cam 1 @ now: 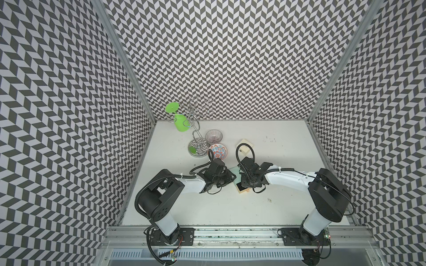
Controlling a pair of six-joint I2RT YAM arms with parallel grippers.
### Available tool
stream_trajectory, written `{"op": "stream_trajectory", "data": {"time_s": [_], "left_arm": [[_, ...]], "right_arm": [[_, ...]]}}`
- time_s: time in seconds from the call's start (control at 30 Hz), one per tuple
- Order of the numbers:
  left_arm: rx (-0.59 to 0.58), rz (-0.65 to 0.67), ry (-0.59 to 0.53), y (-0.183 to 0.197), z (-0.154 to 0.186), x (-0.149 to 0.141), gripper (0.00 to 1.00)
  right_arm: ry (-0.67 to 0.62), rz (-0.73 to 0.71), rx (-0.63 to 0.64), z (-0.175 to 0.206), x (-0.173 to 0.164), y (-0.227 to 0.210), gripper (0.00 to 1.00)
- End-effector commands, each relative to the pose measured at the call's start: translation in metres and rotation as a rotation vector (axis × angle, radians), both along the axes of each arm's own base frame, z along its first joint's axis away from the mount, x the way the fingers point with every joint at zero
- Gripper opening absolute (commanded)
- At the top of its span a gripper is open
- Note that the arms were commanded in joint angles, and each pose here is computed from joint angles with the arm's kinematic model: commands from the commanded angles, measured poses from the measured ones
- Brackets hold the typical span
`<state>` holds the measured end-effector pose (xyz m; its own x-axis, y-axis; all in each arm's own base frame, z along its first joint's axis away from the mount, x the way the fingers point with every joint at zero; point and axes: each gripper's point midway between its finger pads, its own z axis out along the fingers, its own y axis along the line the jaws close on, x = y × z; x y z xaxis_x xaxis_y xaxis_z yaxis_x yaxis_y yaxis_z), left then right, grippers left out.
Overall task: Take out the earrings from the drawer-style jewelry box
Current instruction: Pick up the earring from the drawer.
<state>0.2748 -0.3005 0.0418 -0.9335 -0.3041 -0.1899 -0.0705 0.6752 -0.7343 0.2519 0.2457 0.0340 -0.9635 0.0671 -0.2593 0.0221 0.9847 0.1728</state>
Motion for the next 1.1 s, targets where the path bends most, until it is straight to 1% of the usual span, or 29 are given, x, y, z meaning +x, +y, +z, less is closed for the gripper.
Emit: {"op": "stream_trajectory", "data": {"time_s": [0.0,0.27,0.57,0.8,1.07], "left_arm": [[0.072,-0.016,0.053,0.005,-0.022,-0.011,0.34],[0.077,-0.016,0.055,0.006,-0.024,-0.011,0.34],[0.077,-0.018,0.054,0.004,-0.024,-0.009,0.34],[0.077,-0.019,0.052,0.003,-0.023,-0.009,0.34],[0.080,-0.018,0.056,0.004,-0.025,-0.009,0.34]], "right_arm": [[-0.006,-0.011,0.029,0.004,0.001,0.003,0.09],[-0.022,-0.010,0.037,0.020,0.001,0.002,0.07],[-0.031,-0.006,0.043,0.029,0.001,0.002,0.07],[-0.031,-0.008,0.038,0.031,-0.001,-0.001,0.04],[-0.036,-0.006,0.039,0.036,0.000,-0.001,0.04]]}}
